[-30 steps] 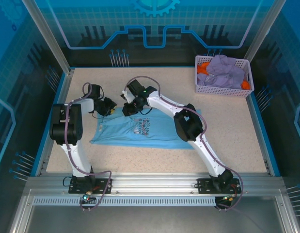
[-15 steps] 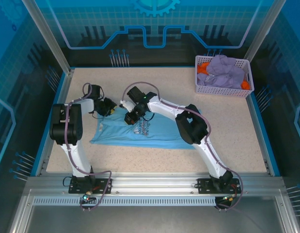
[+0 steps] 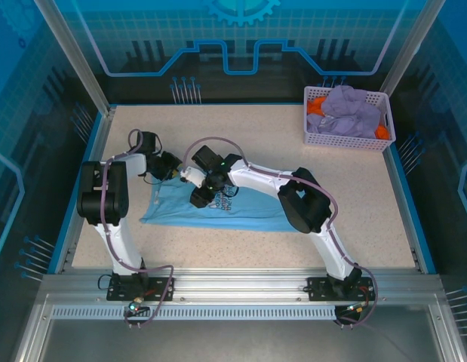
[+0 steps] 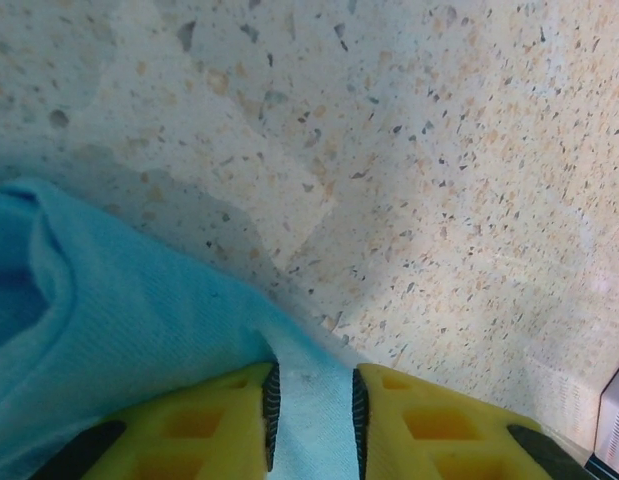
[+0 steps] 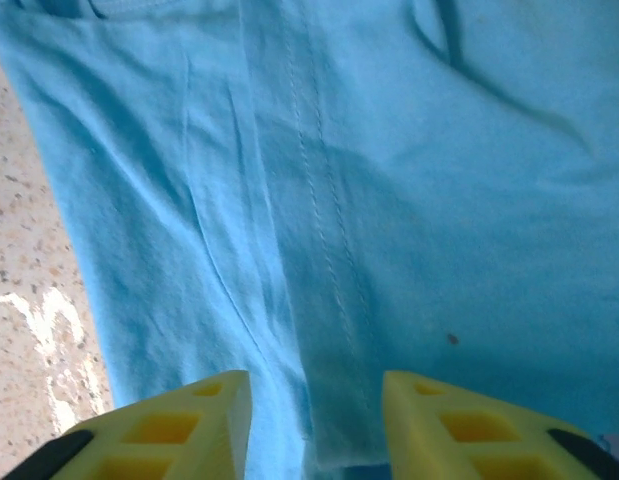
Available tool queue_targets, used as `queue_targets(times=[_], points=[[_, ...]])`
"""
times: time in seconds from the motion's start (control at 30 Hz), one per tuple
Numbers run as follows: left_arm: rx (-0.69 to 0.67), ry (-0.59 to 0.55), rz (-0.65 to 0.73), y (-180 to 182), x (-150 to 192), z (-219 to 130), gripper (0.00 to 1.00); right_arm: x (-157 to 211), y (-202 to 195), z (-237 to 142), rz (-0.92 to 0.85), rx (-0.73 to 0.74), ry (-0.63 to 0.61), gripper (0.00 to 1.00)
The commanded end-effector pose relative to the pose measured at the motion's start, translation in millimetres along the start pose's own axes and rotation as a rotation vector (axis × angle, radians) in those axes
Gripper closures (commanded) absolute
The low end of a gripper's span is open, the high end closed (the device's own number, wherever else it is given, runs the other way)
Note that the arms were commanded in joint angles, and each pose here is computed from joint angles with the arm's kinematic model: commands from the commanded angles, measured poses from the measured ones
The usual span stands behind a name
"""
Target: Fold and stack the t-shirts
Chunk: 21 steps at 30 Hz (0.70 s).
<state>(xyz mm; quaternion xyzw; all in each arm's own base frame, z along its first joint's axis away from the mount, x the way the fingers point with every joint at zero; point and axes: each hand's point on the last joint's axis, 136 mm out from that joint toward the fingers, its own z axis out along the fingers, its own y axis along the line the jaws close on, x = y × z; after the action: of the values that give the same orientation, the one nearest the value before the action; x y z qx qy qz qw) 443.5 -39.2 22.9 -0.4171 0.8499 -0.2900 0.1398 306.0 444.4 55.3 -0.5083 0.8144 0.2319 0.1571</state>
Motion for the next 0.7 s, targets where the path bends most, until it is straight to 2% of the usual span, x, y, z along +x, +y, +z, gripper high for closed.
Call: queue_targets(times=[0.0, 0.17, 0.23, 0.3, 0.4, 0.47, 0.57, 0.67], points=[[-0.005, 0.015, -0.012, 8.7, 4.3, 0.0, 0.69, -13.5, -4.1, -26.5, 0.001, 0.029, -0.066, 0.59], [0.044, -0.026, 0.033, -9.5, 6.1, -22.0, 0.62, -29.4, -16.4, -67.5, 0.182, -0.07, -0.208, 0.61], [0.05, -0.049, 0.062, -17.9, 10.0, -37.5, 0.61, -31.2, -37.3, -92.7, 0.293, -0.046, -0.271, 0.63], [0.024, -0.095, 0.101, -21.0, 13.1, -55.2, 0.6, -19.7, -71.3, -114.2, 0.436, 0.061, -0.293, 0.61], [-0.033, -0.159, 0.156, -17.3, 22.8, -75.2, 0.59, 26.3, -119.6, -133.3, 0.652, 0.236, -0.195, 0.6], [-0.067, -0.157, 0.185, -12.9, 37.1, -78.0, 0.59, 73.4, -149.8, -144.5, 0.809, 0.367, -0.102, 0.59], [-0.128, -0.132, 0.183, -1.7, 51.2, -69.7, 0.63, 134.3, -171.8, -154.2, 1.025, 0.404, -0.079, 0.58], [-0.163, -0.095, 0.139, 9.1, 59.8, -51.8, 0.64, 178.8, -182.1, -156.0, 1.203, 0.351, -0.122, 0.56]])
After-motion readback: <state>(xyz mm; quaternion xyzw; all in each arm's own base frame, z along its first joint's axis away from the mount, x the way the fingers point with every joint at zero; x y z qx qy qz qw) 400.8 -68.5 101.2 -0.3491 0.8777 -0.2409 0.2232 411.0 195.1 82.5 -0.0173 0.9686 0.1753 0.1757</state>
